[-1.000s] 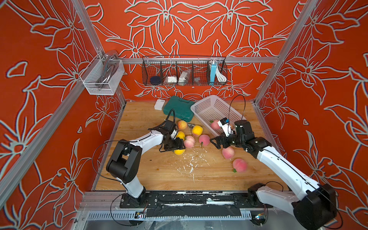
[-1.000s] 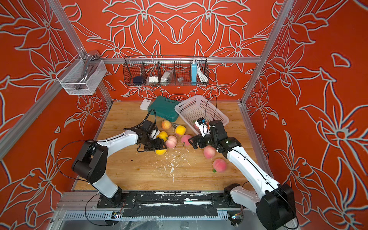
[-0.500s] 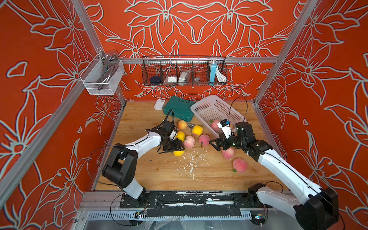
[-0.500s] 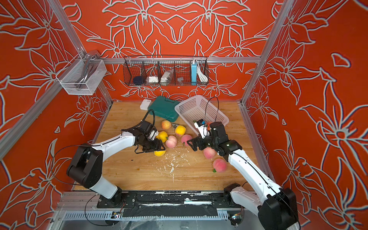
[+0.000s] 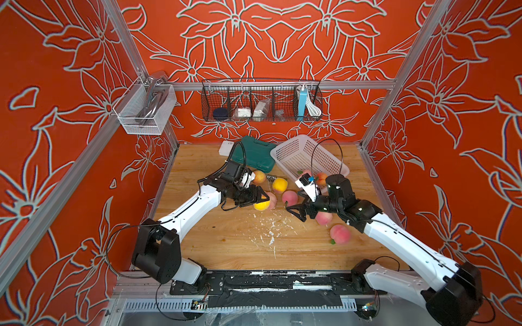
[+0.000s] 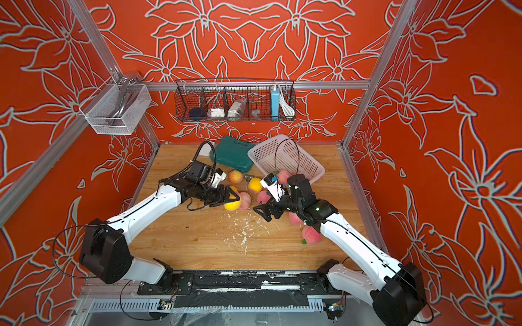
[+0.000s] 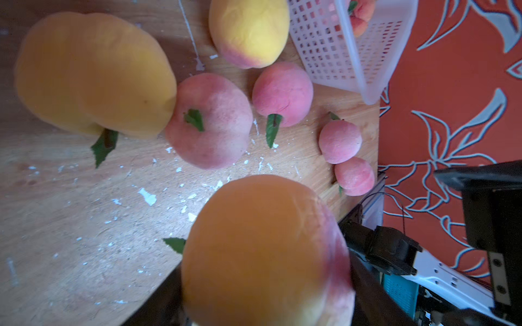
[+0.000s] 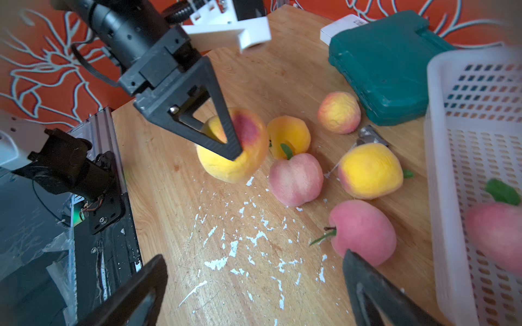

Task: Put the peaches into the basket
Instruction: Pick up the peach from the center of the board.

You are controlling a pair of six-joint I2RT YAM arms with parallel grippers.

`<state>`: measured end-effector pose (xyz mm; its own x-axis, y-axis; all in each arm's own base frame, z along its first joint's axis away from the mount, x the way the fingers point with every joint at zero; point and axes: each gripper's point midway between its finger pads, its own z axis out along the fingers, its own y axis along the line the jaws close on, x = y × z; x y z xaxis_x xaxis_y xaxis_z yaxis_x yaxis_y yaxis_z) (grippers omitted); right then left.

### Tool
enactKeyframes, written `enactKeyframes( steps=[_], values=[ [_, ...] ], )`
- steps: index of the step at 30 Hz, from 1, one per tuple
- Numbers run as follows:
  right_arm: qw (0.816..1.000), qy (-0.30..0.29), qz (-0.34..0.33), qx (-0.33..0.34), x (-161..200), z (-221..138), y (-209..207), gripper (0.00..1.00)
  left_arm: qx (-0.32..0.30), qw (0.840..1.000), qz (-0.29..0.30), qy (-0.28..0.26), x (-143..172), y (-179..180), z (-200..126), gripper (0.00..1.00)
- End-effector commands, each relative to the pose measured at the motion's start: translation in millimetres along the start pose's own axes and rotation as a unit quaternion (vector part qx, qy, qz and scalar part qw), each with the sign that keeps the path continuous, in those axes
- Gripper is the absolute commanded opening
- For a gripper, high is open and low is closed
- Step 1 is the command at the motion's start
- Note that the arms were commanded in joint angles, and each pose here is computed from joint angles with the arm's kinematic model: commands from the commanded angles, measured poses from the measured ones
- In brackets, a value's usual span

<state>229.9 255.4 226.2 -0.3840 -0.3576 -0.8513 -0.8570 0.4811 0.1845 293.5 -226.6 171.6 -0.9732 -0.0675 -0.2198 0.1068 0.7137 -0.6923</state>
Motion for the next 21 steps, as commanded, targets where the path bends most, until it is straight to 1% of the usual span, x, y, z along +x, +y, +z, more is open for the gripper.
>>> enactKeyframes(
  steps=[1, 5, 12, 21],
  values=[
    [0.999, -0.012, -0.037, -0.004, -18.3, 0.3, 4.4, 0.99, 0.063, 0.998, -0.006, 0.008, -5.9, -26.6, -3.3, 0.67],
    [0.999, -0.014, -0.046, -0.02, -26.3, 10.9, 10.0, 0.99, 0.099, 0.995, -0.002, 0.015, -5.9, -40.4, -4.9, 0.68],
    [0.998, -0.001, -0.053, -0.043, -33.1, 33.8, 14.4, 0.99, 0.124, 0.992, 0.004, 0.015, -7.3, -51.9, -9.4, 0.68],
    [0.997, 0.002, -0.055, -0.046, -38.8, 50.8, 14.5, 0.99, 0.147, 0.989, 0.008, 0.019, -8.8, -62.5, -11.5, 0.68]
  ],
)
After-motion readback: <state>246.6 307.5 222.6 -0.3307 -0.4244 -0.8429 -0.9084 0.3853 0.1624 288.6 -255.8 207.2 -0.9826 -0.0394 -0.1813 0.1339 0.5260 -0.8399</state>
